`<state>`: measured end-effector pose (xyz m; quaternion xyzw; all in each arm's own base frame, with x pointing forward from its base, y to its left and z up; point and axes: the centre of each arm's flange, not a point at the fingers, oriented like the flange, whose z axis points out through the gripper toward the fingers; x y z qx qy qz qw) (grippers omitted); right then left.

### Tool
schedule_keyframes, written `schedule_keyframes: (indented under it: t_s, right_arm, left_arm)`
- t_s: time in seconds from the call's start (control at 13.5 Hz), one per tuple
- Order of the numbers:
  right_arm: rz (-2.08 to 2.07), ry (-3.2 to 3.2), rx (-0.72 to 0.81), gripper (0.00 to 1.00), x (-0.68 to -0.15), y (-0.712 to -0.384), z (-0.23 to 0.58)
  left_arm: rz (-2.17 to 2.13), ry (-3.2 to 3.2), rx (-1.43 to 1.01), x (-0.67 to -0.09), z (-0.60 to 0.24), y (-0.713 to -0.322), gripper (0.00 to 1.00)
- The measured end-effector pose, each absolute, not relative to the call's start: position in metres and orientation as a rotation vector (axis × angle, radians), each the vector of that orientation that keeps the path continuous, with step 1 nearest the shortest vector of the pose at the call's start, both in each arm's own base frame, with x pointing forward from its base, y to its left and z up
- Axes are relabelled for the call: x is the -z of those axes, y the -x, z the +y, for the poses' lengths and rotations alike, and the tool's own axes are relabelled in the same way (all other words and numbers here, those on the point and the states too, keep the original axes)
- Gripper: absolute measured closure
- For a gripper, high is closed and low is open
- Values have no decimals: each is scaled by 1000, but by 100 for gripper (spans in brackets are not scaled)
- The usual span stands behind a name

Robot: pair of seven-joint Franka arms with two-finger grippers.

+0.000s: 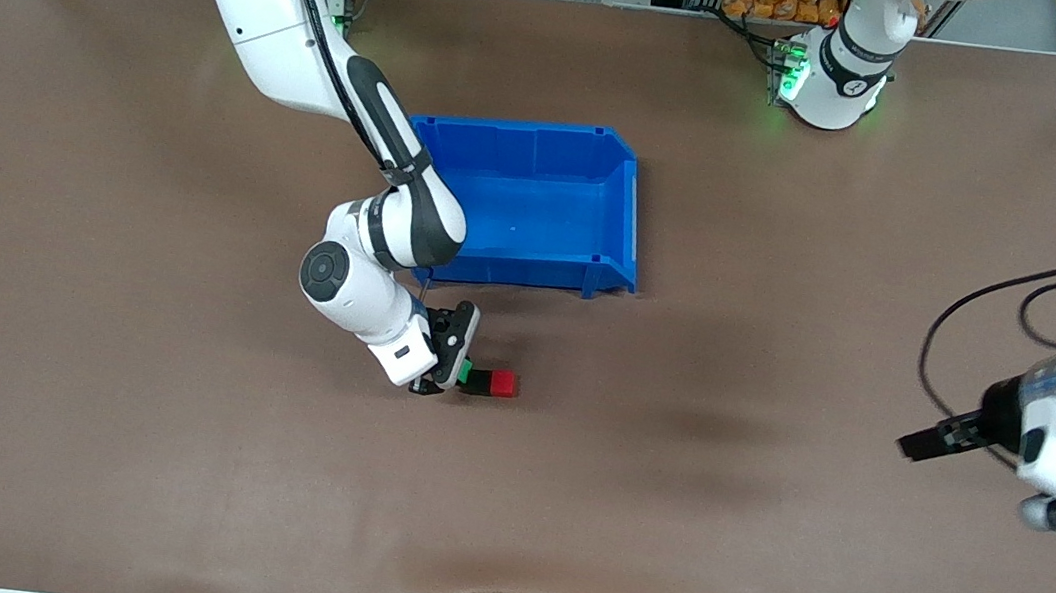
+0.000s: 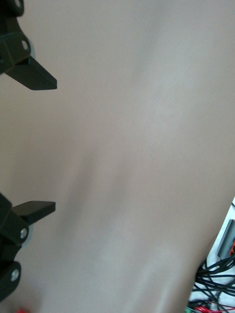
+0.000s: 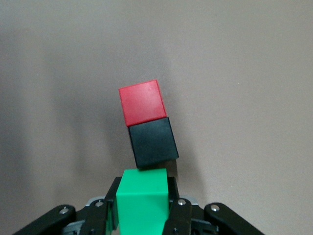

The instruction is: Attach green and red cubes to black cube

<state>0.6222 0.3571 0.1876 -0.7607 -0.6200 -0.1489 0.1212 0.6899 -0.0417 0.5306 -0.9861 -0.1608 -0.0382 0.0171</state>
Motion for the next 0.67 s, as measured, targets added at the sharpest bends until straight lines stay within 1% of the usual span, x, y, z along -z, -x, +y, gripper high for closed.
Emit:
schedule_keyframes:
  t_s: [0.22, 0.37, 0.67]
  right_arm:
    - [-1811, 2222, 429, 61, -183, -622, 357]
    - [-1811, 2222, 429, 61, -181, -624, 358]
    - [-1821, 2219, 441, 61, -179, -629, 361]
  left_arm:
    - [-362, 3055, 120, -589, -14, -658, 0]
    - [-264, 3059, 68, -615, -7, -635, 0]
    - [-105, 3075, -6, -633, -26, -608, 0]
